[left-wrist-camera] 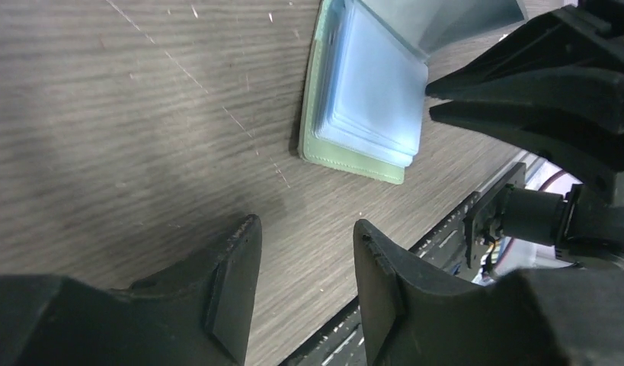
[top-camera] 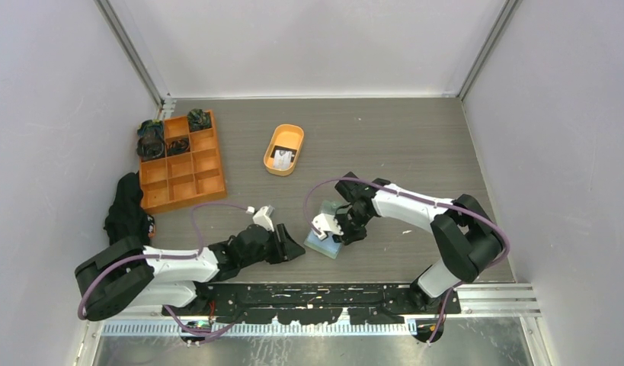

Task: Put the credit cards into the card holder
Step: Open the card holder at the center of the board.

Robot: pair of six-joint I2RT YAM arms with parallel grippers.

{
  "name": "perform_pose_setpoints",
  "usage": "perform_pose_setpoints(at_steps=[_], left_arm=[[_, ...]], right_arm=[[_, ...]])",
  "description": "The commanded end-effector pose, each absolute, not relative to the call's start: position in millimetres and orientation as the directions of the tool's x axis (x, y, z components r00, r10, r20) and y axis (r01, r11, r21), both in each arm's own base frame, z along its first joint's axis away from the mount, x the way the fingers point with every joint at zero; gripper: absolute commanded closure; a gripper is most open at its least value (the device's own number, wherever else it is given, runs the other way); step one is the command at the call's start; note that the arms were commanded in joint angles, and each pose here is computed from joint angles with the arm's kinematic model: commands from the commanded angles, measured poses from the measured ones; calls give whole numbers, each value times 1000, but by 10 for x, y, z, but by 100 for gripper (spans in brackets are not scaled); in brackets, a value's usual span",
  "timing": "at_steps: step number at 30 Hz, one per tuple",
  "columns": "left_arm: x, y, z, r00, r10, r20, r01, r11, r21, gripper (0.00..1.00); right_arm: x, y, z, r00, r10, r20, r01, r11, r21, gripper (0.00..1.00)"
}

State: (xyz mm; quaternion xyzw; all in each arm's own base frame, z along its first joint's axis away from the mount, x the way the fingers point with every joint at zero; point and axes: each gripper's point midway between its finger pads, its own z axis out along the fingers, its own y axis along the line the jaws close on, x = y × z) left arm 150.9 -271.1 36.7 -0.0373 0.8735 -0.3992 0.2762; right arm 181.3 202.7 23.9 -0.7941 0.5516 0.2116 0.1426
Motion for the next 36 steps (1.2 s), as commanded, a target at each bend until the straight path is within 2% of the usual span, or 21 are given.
perform_pose_setpoints(at_steps=[1, 7, 10, 13, 20, 24, 28, 36], left_arm=[[1571, -2792, 470, -822, -407, -397, 48, 645, -762, 51], [1722, -2896, 380, -801, -464, -380, -14, 648, -762, 51], [1854, -3004, 399, -779, -470, -414, 11, 650, -760, 52], [2004, -3058, 418, -757, -478, -446, 27, 659, -752, 58], [2352, -3085, 597, -706, -435, -558, 105, 716, -690, 65], [2485, -3210, 745, -701, -376, -606, 193, 718, -668, 66], [2535, -3338, 800, -719, -332, -610, 255, 690, -677, 66], [2414, -3262, 803, -737, -306, -603, 300, 652, -696, 64]], right_arm=[[1758, 2267, 307, 292, -791, -537, -935, -355, 15, 76], [1698, 2399, 284, 252, -805, -537, -944, -326, 46, 76], [1655, 2459, 289, 232, -805, -546, -946, -318, 66, 76], [1686, 2558, 374, 163, -806, -569, -962, -257, 88, 76], [1795, 2637, 749, 53, -759, -649, -978, -172, 121, 71], [2039, 2611, 874, -45, -723, -689, -994, -39, 105, 69], [2260, 2455, 708, -95, -769, -632, -995, 62, 73, 66], [2447, 2125, 401, -95, -892, -442, -995, 95, 22, 69]])
